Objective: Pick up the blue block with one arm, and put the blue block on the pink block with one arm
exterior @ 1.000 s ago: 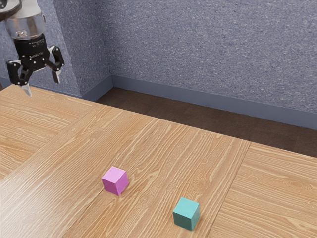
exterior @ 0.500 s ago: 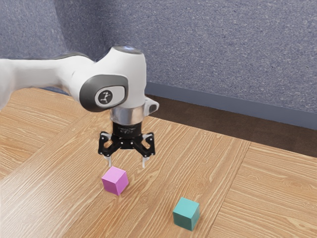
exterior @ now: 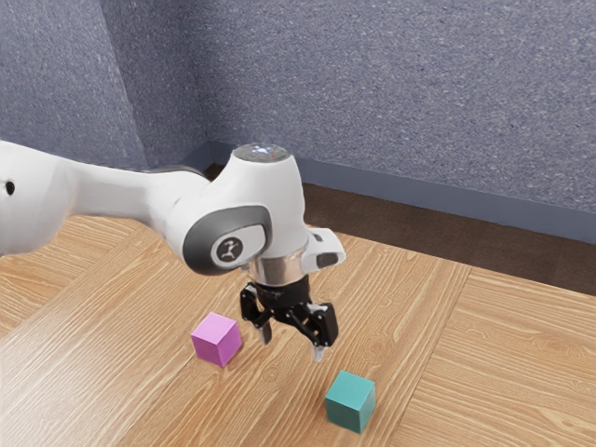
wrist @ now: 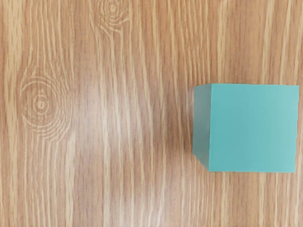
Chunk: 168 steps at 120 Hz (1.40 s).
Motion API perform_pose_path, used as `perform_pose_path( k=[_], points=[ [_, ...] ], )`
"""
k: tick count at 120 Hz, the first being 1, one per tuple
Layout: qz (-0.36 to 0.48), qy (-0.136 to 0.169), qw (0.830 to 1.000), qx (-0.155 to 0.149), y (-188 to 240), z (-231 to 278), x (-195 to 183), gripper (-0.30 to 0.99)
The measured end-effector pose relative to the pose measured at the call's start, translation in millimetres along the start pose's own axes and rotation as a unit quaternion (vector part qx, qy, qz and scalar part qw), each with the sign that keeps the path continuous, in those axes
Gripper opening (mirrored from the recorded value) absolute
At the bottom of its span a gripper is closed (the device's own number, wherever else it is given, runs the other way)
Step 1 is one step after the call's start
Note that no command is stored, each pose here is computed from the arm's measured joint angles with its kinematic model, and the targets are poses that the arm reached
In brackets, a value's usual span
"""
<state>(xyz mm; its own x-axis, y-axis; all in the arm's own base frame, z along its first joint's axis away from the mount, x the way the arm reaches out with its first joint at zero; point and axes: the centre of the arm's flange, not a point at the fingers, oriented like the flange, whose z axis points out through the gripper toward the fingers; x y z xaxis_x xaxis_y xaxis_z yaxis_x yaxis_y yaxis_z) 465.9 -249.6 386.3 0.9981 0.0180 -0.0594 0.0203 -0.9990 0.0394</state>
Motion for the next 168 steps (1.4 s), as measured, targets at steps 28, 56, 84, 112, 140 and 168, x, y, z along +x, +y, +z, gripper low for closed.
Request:
perform_pose_path(
  k=[28, 56, 84, 112, 140, 168],
  points=[
    [0.017, -0.025, 0.999, -0.033, 29.1, 45.0, 29.6, 0.69],
    [0.039, -0.041, 0.998, -0.036, 44.1, 84.7, 40.3, 0.69],
    [0.059, -0.035, 0.997, -0.044, 55.5, 98.5, 38.7, 0.69],
    [0.066, -0.035, 0.996, -0.047, 58.4, 115.2, 47.0, 0.69],
    [0.072, -0.035, 0.996, -0.049, 60.7, 121.2, 50.1, 0.69],
    [0.07, -0.041, 0.995, -0.051, 57.8, 124.8, 45.6, 0.69]
  ],
)
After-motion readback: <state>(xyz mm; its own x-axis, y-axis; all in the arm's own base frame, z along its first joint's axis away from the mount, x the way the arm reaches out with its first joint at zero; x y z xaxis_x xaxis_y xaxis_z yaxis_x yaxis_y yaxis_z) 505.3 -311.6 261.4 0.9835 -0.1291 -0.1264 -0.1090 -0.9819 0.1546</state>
